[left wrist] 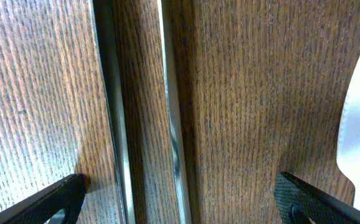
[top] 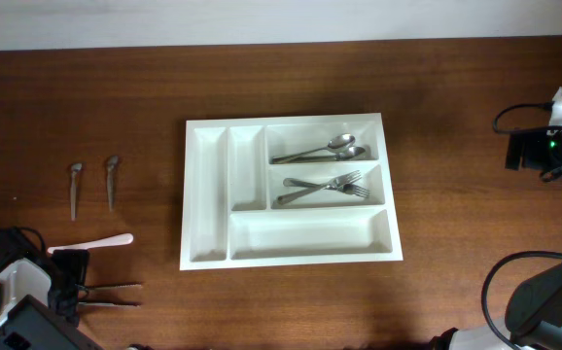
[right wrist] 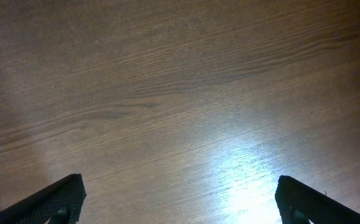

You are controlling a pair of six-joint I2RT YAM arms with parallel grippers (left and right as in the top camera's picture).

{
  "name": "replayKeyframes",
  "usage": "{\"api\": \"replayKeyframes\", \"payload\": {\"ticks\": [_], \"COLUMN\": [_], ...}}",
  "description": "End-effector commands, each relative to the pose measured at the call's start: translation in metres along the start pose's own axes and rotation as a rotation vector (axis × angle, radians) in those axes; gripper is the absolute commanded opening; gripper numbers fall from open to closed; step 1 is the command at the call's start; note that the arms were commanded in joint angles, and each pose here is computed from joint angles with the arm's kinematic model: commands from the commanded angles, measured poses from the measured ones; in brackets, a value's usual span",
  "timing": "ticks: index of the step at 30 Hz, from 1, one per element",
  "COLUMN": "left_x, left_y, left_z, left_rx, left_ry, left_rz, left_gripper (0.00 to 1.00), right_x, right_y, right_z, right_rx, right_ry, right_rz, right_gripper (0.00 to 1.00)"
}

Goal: Pack container
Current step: 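Lower the left gripper and grasp the two metal sticks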

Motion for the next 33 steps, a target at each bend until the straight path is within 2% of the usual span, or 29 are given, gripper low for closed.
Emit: {"api": "replayKeyframes", "payload": {"ticks": [1, 19, 20, 22, 24, 29, 31, 33], "left_x": [0.0054, 0.012, 0.012, 0.012, 0.0119, 0.0106, 0.0105, 0.0098], "left_y": [-0.003, -0.0025, -0.0025, -0.0026, -0.0026, -0.0024, -0.0022, -0.0008], "left_z": [0.0027, 0.0107, 0.0107, 0.0107, 0.0106, 0.0101, 0.0099, 0.0092], "left_rx": [0.02, -0.039, -0.039, -0.038, -0.038, -0.038, -0.037, -0.037], "left_ry": [-0.012, -0.015, -0.015, -0.015, -0.015, -0.016, -0.016, -0.016], "left_rz": [0.042, 0.084, 0.083, 0.083, 0.083, 0.072, 0.073, 0.073], "left_gripper": [0.99, 1.0, 0.95, 0.77, 0.66, 0.47, 0.37, 0.34], "right_x": [0.0011, 0.0011, 0.0012, 0.0012, 0.0012, 0.0012, 0.001, 0.0011], "right_y": [-0.0024, -0.0024, -0.0024, -0.0024, -0.0024, -0.0024, -0.0025, -0.0025], "right_z": [0.0005, 0.0005, 0.0005, 0.0005, 0.0005, 0.0005, 0.0005, 0.0007], "right_rx": [-0.008, -0.008, -0.008, -0.008, -0.008, -0.008, -0.008, -0.008], "right_ry": [-0.009, -0.009, -0.009, -0.009, -0.009, -0.009, -0.009, -0.008], "right_rz": [0.006, 0.006, 0.007, 0.007, 0.007, 0.007, 0.006, 0.007], "right_gripper": [0.99, 0.99, 0.99, 0.99, 0.99, 0.99, 0.99, 0.99]}}
Point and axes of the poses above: each gripper's point midway between its finger pads, its own y axis back along the fingers, its own z axis along the line the jaws close on, x = y × z, the point moved 10 cm from there along y, back along the fingers, and after that the axes turned 5 degrees about y, right-handed, at the moved point
